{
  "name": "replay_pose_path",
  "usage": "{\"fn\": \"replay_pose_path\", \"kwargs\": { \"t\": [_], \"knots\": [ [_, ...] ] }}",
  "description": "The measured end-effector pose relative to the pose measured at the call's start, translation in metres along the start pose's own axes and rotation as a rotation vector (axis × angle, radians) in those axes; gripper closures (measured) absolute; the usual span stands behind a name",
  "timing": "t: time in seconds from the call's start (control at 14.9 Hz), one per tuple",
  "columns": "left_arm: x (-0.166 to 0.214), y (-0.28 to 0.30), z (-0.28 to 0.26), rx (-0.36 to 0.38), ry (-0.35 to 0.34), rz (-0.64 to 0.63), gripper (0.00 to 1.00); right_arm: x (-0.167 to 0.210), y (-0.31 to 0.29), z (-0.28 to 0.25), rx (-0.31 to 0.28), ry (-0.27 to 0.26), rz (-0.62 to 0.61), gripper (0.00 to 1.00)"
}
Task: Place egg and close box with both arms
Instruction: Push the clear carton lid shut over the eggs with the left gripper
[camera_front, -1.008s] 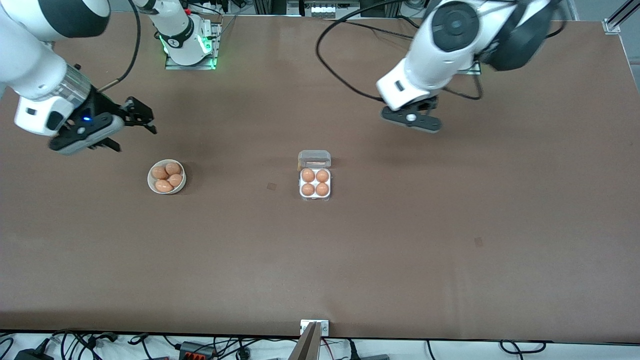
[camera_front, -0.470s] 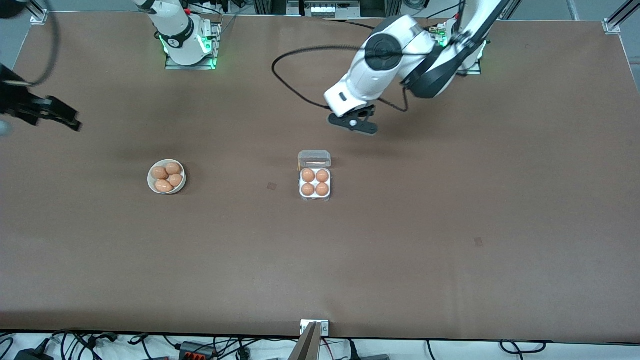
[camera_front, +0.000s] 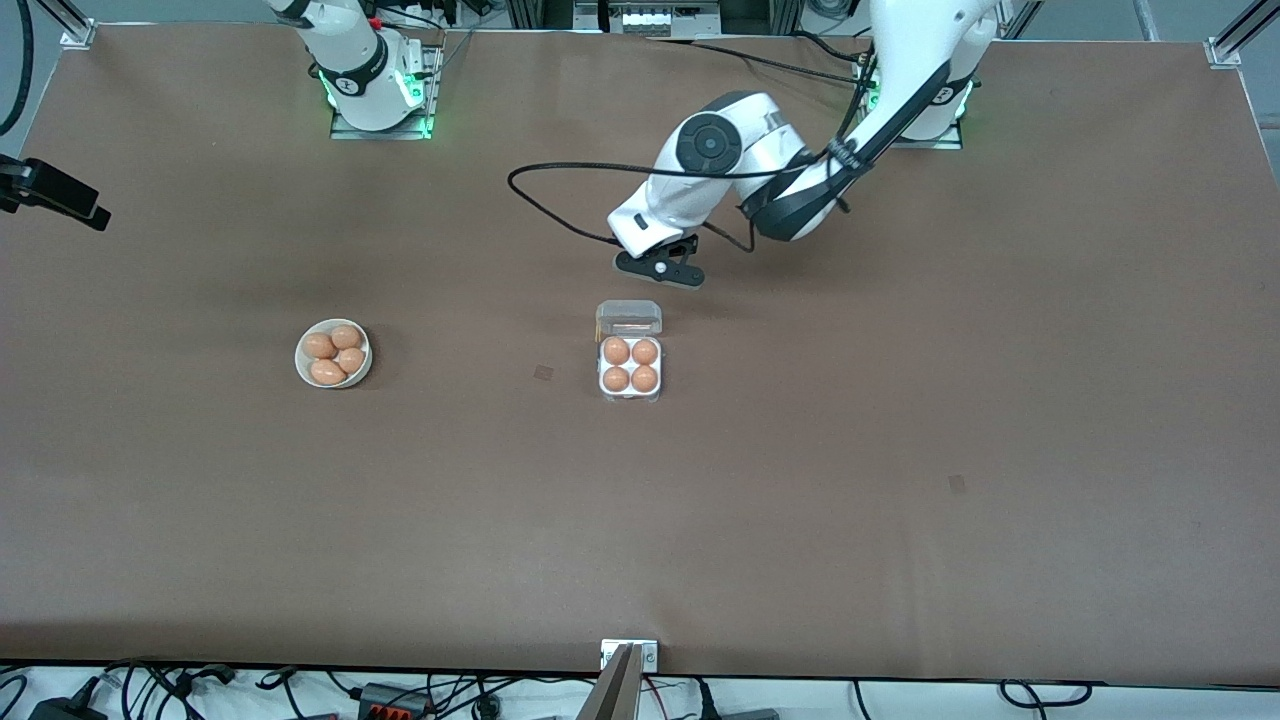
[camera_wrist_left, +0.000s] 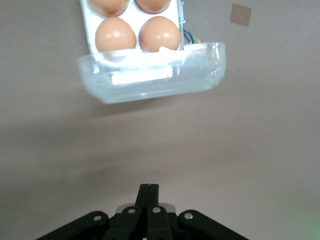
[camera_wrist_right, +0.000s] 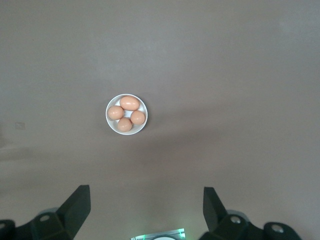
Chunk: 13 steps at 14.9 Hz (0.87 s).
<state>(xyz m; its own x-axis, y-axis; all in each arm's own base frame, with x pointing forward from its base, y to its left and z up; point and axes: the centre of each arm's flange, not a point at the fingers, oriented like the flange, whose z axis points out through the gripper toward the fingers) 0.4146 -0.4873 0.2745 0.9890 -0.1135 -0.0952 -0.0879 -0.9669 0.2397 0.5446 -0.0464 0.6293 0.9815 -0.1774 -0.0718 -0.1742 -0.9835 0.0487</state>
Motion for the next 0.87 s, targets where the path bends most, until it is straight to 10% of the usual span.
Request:
{"fn": "replay_pose_path", "kwargs": {
  "t": [0.6, 0.87],
  "knots": [
    [0.088, -0.014, -0.025, -0.033, 0.216, -0.024, 0.99, 0.005, -0.035, 0.009, -0.005, 0.004, -0.058, 0.0],
    [0.083, -0.014, -0.02, 0.025, 0.173, -0.021, 0.99, 0.006, -0.036, 0.007, -0.004, 0.015, -0.06, 0.0]
  ]
}}
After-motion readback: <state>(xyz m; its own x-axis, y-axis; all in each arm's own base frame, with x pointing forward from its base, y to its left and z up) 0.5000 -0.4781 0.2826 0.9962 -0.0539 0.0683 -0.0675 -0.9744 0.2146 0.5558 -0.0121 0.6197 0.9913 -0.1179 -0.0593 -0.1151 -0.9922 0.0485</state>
